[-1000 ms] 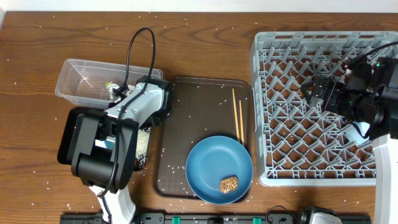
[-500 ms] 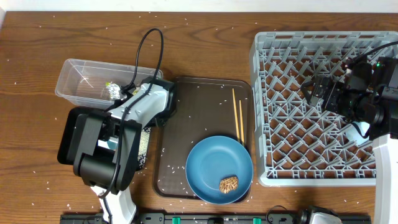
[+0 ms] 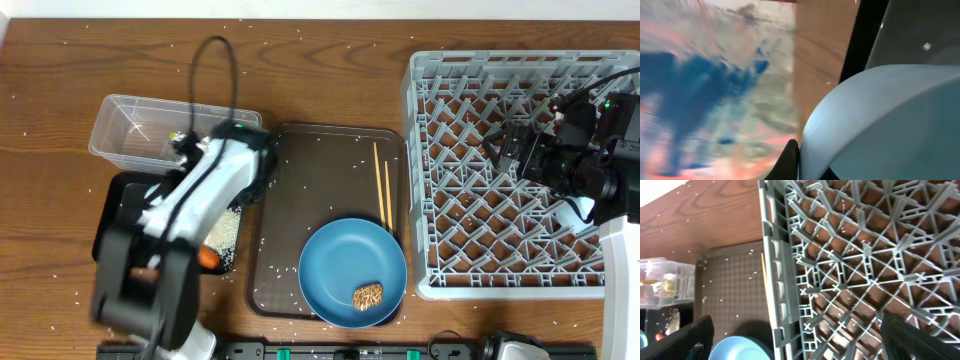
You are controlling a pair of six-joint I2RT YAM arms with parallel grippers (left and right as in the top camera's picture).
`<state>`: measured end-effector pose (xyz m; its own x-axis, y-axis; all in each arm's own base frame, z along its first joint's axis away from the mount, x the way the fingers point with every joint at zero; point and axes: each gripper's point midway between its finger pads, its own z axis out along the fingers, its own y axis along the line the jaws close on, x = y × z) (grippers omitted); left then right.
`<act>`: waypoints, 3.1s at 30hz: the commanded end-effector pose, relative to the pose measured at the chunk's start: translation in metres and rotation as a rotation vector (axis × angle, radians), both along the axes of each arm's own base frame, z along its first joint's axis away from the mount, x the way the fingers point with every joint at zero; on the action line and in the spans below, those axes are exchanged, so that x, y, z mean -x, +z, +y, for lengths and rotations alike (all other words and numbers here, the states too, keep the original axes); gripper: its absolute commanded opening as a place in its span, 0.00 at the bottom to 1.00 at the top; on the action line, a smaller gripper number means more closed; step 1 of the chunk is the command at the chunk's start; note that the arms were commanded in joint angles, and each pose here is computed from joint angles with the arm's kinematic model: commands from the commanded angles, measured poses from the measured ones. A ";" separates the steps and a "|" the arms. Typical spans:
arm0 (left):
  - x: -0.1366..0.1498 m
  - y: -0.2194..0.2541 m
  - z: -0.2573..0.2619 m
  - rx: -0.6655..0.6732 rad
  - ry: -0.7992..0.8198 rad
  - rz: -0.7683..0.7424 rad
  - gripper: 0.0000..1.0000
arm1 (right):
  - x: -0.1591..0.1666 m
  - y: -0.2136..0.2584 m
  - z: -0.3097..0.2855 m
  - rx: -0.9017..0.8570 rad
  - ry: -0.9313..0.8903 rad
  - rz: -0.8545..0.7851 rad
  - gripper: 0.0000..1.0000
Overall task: Sort waste into correct bins and load items into the dishwasher rack
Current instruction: 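Bring the white bowl to center and pass it to the right gripper, then lower the white bowl upside down into the grey rack with right gripper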
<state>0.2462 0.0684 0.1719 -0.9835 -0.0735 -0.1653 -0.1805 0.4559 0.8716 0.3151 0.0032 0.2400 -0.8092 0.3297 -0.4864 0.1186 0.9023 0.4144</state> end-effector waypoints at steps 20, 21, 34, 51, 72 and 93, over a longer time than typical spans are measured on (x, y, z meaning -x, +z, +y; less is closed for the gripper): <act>-0.029 0.134 -0.225 1.042 -0.848 -0.661 0.06 | 0.040 0.068 0.160 -0.416 0.704 -0.229 0.87; -0.030 0.130 -0.226 1.039 -0.845 -0.650 0.06 | 0.041 0.067 0.167 -0.395 0.724 -0.235 0.87; -0.030 0.129 -0.259 1.184 -0.906 -0.610 0.06 | 0.042 0.047 0.217 -0.107 0.817 -0.300 0.84; -0.025 0.132 -0.274 1.268 -0.939 -0.587 0.06 | 0.020 0.036 0.210 0.109 0.624 -0.310 0.12; -0.024 0.149 -0.295 1.375 -1.006 -0.618 0.36 | 0.000 0.043 0.196 0.156 0.487 -0.345 0.01; -0.021 0.152 -0.301 1.409 -1.025 -0.609 0.65 | -0.013 0.037 0.134 0.337 0.193 -0.293 0.01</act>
<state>0.2713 -0.2304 0.3128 -0.5765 0.0717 -0.8139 0.4772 0.8382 -0.2642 0.3235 0.1605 0.2695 -0.6719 -0.0870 -0.7355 -0.2488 0.9619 0.1135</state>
